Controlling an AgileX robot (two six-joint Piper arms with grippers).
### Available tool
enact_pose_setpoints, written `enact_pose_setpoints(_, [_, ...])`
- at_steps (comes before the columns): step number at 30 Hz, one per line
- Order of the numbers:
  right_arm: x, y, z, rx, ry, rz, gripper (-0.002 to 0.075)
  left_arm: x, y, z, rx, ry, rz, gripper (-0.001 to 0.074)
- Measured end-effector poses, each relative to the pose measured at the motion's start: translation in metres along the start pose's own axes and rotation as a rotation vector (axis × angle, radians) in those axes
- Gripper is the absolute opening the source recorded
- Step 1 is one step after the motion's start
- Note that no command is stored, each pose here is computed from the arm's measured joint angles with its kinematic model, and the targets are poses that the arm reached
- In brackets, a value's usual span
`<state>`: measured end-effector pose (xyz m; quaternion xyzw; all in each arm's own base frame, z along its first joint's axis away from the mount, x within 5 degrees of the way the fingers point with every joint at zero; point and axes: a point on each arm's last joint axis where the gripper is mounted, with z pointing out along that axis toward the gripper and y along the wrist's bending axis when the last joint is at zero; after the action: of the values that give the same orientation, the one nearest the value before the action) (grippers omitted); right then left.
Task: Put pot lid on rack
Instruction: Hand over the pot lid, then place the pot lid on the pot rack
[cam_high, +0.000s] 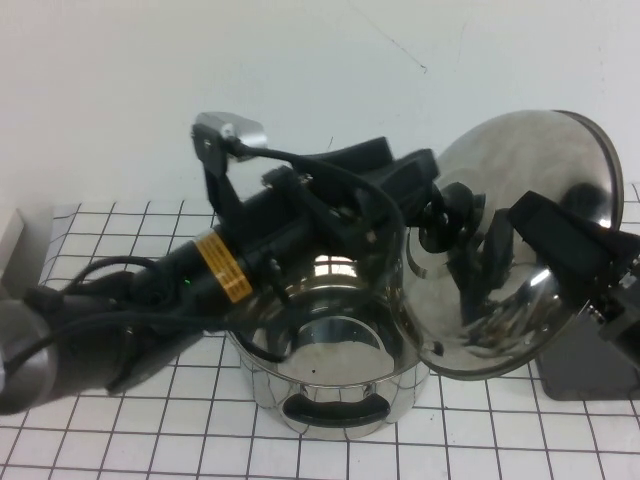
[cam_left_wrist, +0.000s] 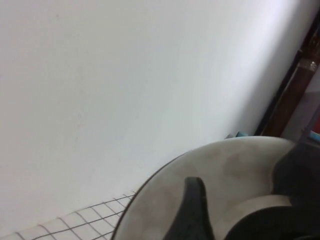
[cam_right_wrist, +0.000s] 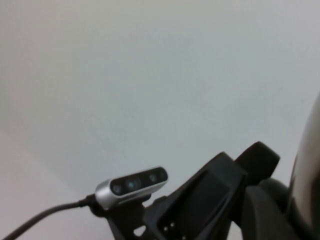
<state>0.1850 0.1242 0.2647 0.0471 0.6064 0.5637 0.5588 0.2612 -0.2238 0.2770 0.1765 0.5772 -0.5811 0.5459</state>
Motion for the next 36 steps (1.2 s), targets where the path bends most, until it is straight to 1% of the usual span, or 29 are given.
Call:
enact_pose_setpoints(5, [0.001, 0.002, 0.001, -0.016, 0.021, -0.063, 0.0110, -0.019, 0.014, -0.016, -0.018, 0.020, 0.009, 0.0524])
enact_pose_setpoints(7, [-0.002, 0.004, 0.005, -0.040, 0.035, -0.112, 0.0110, -0.029, 0.015, -0.023, -0.014, 0.030, 0.038, 0.0492])
enact_pose_setpoints(9, [-0.008, 0.009, 0.011, -0.086, 0.055, -0.177, 0.0110, -0.040, 0.014, -0.031, -0.010, 0.043, 0.081, 0.0426])
enact_pose_setpoints(12, [-0.020, 0.017, 0.020, -0.147, 0.093, -0.284, 0.0110, -0.055, 0.008, -0.044, 0.008, 0.081, 0.178, 0.0241])
enact_pose_setpoints(13, [-0.028, 0.019, 0.024, -0.150, 0.109, -0.331, 0.0110, -0.062, 0.006, -0.051, 0.009, 0.088, 0.220, 0.0164])
enact_pose_setpoints(14, [-0.031, 0.021, 0.025, -0.151, 0.141, -0.378, 0.0110, -0.066, 0.003, -0.054, 0.017, 0.099, 0.251, 0.0116])
enact_pose_setpoints(15, [-0.037, 0.023, 0.026, -0.140, 0.170, -0.432, 0.0110, -0.072, 0.001, -0.060, 0.016, 0.111, 0.287, 0.0076])
enact_pose_setpoints(17, [-0.048, 0.027, 0.026, -0.081, 0.225, -0.530, 0.0110, -0.083, -0.006, -0.072, 0.010, 0.132, 0.354, 0.0031])
enact_pose_setpoints(19, [-0.060, 0.032, 0.023, -0.004, 0.262, -0.631, 0.0110, -0.095, -0.014, -0.083, -0.002, 0.145, 0.401, 0.0014])
enact_pose_setpoints(22, [-0.075, 0.039, 0.013, 0.150, 0.279, -0.762, 0.0110, -0.106, -0.026, -0.097, -0.096, 0.208, 0.469, 0.0004])
enact_pose_setpoints(25, [-0.085, 0.042, -0.001, 0.288, 0.255, -0.805, 0.0110, -0.109, -0.040, -0.108, -0.192, 0.312, 0.556, 0.0003])
enact_pose_setpoints(26, [-0.087, 0.042, -0.004, 0.329, 0.249, -0.813, 0.0110, -0.109, -0.047, -0.112, -0.204, 0.343, 0.581, 0.0003])
enact_pose_setpoints(29, [-0.089, 0.037, -0.009, 0.400, 0.268, -0.838, 0.0110, -0.108, -0.065, -0.120, -0.195, 0.412, 0.632, 0.0000])
enact_pose_setpoints(33, [-0.087, 0.024, -0.011, 0.488, 0.291, -0.841, 0.0110, -0.105, -0.082, -0.127, -0.161, 0.463, 0.633, -0.0001])
enact_pose_setpoints(36, [-0.087, 0.015, -0.009, 0.531, 0.299, -0.829, 0.0110, -0.105, -0.093, -0.129, -0.125, 0.457, 0.617, -0.0001])
